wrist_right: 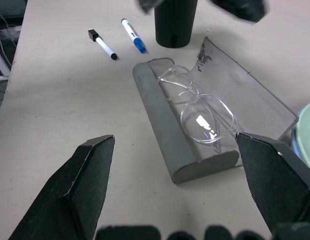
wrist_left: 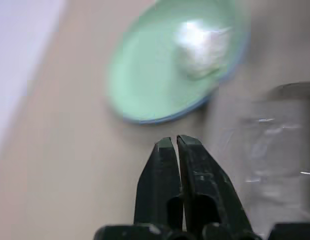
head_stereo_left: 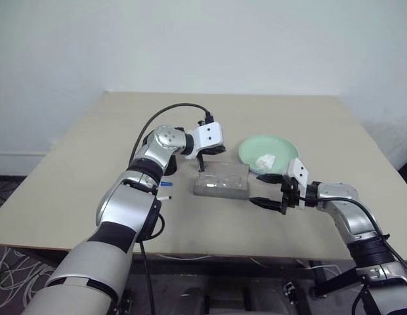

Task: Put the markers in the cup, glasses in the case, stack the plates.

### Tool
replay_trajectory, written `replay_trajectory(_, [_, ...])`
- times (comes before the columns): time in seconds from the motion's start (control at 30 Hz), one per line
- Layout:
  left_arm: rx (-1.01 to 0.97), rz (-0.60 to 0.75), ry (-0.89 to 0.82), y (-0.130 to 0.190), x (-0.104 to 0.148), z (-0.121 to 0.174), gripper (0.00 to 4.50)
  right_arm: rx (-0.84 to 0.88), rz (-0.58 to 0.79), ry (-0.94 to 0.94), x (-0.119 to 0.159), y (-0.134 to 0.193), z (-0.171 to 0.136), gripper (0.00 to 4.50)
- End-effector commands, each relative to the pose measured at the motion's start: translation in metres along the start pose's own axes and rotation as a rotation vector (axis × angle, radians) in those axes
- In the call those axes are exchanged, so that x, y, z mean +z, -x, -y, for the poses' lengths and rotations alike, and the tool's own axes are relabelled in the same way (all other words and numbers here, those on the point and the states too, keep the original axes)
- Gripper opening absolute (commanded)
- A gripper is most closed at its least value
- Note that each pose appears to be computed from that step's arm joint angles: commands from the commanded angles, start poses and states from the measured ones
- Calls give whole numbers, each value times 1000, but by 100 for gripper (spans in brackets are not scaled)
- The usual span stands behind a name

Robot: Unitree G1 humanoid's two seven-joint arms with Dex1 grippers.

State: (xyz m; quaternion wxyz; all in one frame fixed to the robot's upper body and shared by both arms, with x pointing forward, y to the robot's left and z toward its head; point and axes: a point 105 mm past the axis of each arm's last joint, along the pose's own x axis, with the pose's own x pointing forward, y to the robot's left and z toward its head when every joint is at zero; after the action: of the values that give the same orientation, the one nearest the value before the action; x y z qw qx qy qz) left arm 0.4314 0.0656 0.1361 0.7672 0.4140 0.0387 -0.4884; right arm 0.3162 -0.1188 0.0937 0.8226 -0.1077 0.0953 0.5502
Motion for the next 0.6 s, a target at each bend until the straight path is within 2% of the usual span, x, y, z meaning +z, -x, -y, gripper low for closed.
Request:
replay_trajectory(0.03, [136,-53,-103,4,3,-22,1,-9,77,91,32,4,4,422])
replay_trajectory(0.2, [164,-160,-233,-6,-8,-16,1,-19,117,151,53,9,4,422])
replay_trajectory(0.33, [144,-208,-283,-14,-15,-5,1,-20,127,164,59,10,1,422])
replay_trajectory(0.5, [111,-234,-297,-19,-22,6,1,-25,130,163,60,11,-1,422])
replay_trajectory(0.6, [39,-216,-210,-20,-25,17,1,-33,129,158,59,13,-1,422])
